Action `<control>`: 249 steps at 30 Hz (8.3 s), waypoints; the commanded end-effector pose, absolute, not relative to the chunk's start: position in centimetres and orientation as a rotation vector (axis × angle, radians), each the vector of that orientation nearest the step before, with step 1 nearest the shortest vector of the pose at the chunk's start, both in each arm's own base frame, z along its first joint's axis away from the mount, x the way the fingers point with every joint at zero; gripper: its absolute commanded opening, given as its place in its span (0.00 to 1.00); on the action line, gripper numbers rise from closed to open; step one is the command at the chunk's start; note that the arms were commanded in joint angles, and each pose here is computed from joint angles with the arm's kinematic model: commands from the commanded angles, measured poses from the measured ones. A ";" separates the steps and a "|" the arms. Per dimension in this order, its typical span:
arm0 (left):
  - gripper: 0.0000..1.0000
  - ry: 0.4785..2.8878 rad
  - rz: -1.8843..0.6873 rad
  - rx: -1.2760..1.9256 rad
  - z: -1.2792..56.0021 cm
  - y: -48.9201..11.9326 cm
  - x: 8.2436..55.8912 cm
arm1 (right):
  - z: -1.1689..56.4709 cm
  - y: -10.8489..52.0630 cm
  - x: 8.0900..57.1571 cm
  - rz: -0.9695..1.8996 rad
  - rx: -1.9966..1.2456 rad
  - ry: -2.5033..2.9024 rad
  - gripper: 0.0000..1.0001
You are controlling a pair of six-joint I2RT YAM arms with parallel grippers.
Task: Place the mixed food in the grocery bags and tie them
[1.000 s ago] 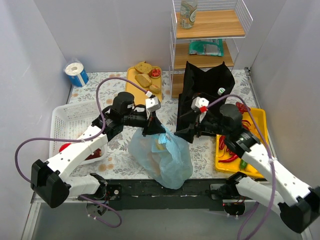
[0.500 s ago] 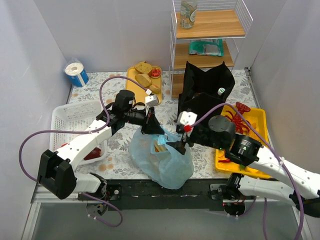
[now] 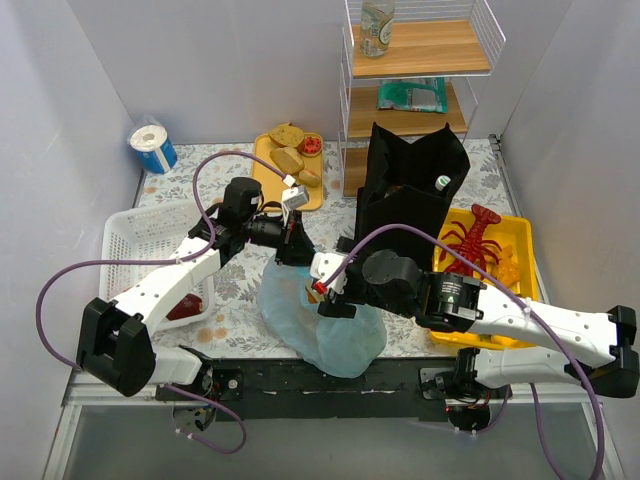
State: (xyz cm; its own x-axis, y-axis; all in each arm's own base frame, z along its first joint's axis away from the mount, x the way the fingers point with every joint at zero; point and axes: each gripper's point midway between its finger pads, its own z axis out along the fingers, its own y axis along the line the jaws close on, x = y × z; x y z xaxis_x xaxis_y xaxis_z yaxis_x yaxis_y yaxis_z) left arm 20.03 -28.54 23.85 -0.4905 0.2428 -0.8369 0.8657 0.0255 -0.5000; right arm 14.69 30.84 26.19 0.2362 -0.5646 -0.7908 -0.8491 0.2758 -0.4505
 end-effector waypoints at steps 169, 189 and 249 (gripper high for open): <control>0.00 1.541 -0.702 0.984 26.1 -26.7 23.3 | 28.7 35.2 29.4 0.839 -1.273 1.631 0.59; 0.00 1.587 -0.494 0.938 25.2 -24.6 25.3 | 23.7 35.7 23.0 1.242 -1.788 1.405 0.57; 0.69 1.873 -1.260 0.735 30.0 -26.4 14.3 | 22.7 33.6 19.3 1.373 -1.257 1.645 0.01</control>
